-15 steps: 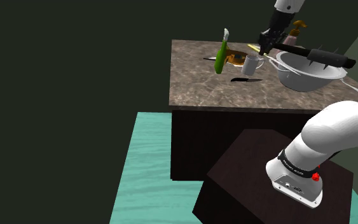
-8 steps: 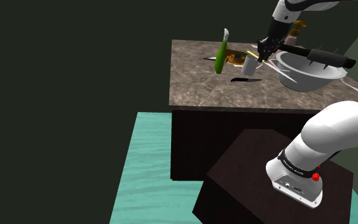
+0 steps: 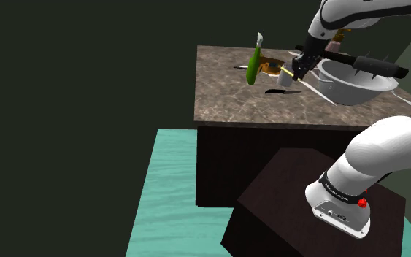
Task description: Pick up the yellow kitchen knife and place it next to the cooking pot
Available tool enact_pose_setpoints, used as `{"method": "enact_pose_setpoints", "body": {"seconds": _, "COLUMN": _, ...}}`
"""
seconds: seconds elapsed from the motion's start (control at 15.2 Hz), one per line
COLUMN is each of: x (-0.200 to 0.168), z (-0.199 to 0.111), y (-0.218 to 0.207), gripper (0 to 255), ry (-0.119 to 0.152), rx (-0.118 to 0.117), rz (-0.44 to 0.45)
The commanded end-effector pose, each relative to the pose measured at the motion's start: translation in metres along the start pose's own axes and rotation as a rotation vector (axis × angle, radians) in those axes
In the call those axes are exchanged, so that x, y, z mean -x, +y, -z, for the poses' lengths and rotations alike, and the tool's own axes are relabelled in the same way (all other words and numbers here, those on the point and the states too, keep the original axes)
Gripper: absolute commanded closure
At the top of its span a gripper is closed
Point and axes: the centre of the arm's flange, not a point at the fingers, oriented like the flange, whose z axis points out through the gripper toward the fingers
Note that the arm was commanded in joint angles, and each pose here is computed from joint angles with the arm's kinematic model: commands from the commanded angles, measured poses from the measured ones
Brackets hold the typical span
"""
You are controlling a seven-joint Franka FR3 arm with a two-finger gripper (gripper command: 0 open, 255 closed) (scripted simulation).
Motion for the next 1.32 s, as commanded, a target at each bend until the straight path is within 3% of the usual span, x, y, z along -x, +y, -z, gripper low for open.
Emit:
{"method": "enact_pose_setpoints", "body": {"seconds": 0.0, "x": 0.0, "z": -0.012, "y": -0.001, "gripper": 255, "ry": 0.001, "rx": 0.0, "rz": 0.0}}
{"method": "enact_pose_setpoints", "body": {"seconds": 1.25, "x": 0.007, "z": -0.112, "y": 0.001, "gripper": 255, "ry": 0.001, "rx": 0.0, "rz": 0.0}}
